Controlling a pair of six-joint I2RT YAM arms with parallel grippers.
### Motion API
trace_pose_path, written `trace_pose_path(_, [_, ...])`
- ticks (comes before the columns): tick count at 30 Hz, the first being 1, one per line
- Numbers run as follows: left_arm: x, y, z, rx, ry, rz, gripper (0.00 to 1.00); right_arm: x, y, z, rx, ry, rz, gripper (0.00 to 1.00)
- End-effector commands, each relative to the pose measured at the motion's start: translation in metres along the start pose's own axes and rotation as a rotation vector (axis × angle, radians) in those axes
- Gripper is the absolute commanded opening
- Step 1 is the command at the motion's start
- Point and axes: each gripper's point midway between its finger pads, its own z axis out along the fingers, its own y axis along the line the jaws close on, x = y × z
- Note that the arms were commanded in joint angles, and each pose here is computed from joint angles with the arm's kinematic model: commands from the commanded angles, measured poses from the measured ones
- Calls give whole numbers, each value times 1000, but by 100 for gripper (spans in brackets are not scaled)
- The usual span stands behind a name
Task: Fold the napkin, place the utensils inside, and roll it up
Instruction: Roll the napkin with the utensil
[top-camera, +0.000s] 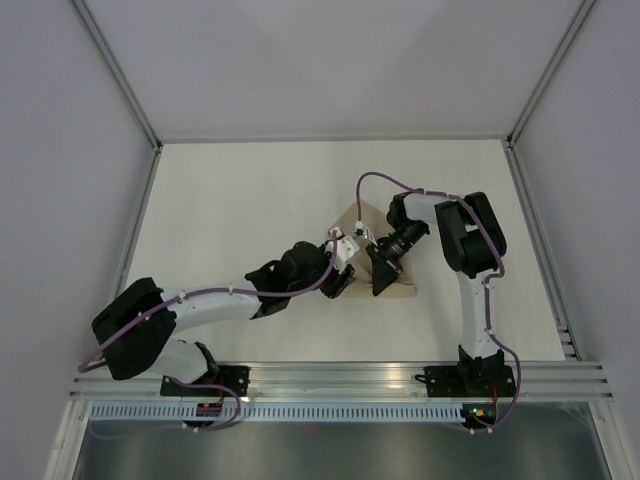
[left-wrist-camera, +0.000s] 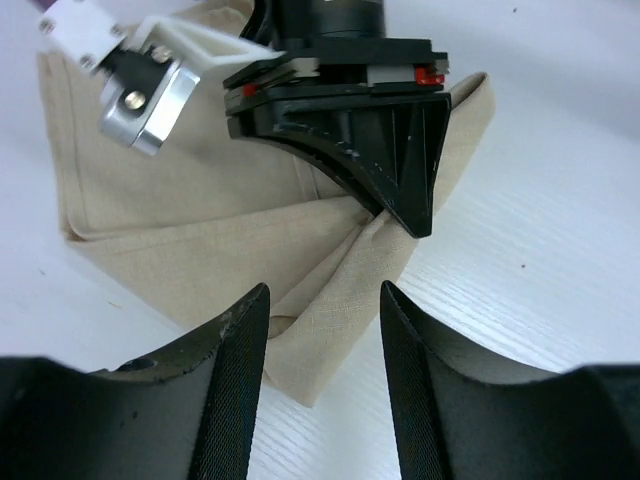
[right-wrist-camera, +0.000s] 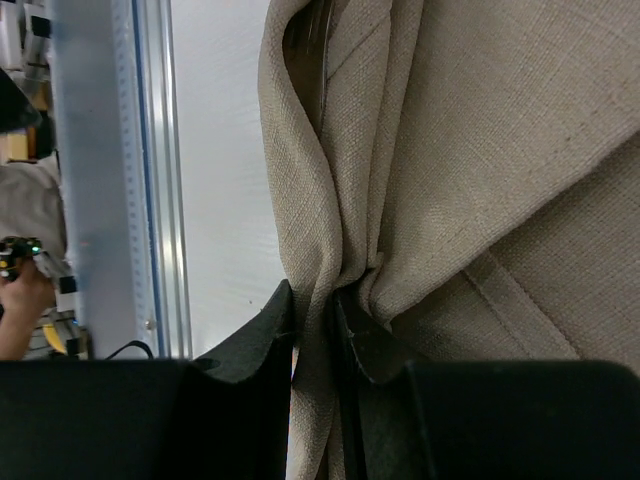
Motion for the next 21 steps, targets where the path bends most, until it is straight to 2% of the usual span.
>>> trace_pose_path(1, [-13,5,4,-175,-35,263,54,20,-11,3,-27,61,-14,14])
trace_pose_path(3, [1,-2,12,-191,16,334,55,21,-13,2,-31,57,-1,14])
trace_pose_path(10, [20,-51,43,-138,46,586,56,24,-17,2,-44,44,38,14])
trace_pose_path(16, [21,-60,59,-136,4,648,59,27,-20,1,-40,47,51,14])
trace_pose_path(21, [31,-61,70,-125,19,690,61,29,-21,2,-40,51,61,13])
